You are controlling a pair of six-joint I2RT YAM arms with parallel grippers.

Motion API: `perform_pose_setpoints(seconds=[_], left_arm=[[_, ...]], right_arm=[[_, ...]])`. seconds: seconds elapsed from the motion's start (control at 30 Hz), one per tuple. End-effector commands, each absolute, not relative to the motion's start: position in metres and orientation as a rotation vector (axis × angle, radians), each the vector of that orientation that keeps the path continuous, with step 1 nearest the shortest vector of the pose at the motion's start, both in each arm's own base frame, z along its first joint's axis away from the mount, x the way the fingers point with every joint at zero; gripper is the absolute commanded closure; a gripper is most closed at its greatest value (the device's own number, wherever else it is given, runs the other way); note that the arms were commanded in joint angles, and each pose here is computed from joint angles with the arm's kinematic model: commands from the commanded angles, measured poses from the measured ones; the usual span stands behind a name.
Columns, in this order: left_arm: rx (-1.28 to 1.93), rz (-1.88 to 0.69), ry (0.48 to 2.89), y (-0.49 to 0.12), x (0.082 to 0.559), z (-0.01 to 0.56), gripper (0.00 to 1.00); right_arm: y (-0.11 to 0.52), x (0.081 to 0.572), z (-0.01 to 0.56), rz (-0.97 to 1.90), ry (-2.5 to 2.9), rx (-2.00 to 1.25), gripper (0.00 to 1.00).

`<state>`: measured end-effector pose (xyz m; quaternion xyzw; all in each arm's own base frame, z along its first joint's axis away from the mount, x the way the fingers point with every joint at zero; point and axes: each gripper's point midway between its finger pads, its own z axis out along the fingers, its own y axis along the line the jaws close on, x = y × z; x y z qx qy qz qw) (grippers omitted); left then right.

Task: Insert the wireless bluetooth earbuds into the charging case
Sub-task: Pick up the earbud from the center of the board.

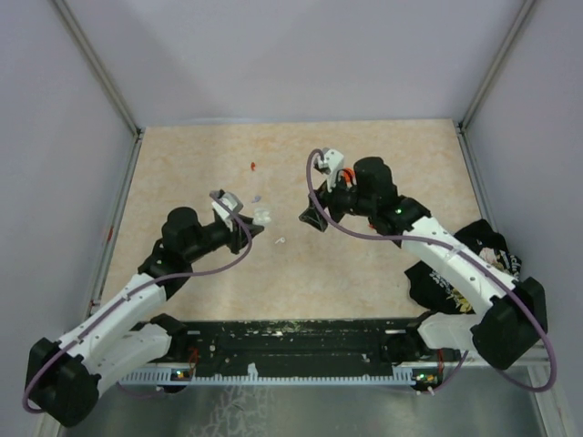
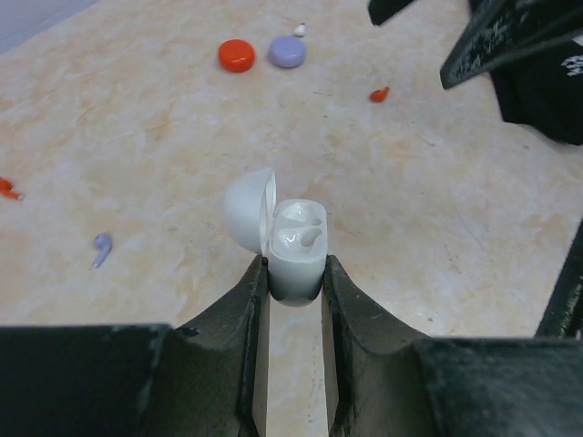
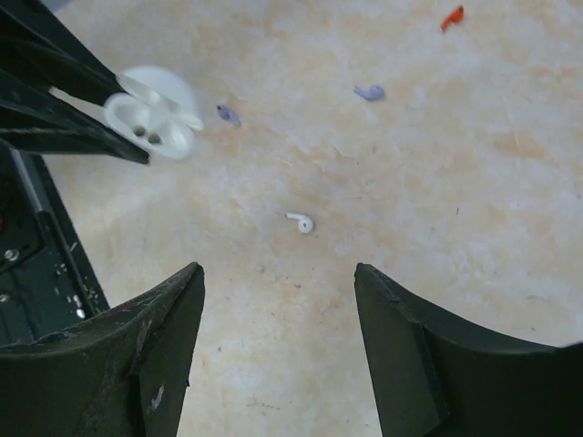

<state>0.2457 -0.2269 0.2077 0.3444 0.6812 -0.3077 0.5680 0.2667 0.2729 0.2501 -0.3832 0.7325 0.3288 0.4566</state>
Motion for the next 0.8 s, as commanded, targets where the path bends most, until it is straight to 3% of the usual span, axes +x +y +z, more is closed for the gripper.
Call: perform_pose_setpoints(seconds=[0.0, 0.33, 0.77], left_arm=[[0.629, -0.633, 1.662, -0.198, 0.267, 0.206, 0.99], [0.466, -0.508, 1.724, -0.151, 0.29, 0.202, 0.99], [0.422, -0.437, 1.727, -0.133, 0.302, 0.205, 0.99]], right_arm=[[0.277, 0.292, 0.223, 0.711, 1.888, -0.801, 0.35], [0.308, 0.306, 0.159, 0.558, 1.988, -0.774, 0.4], [0.347, 0.316, 0.101, 0.367, 2.047, -0.81, 0.38]])
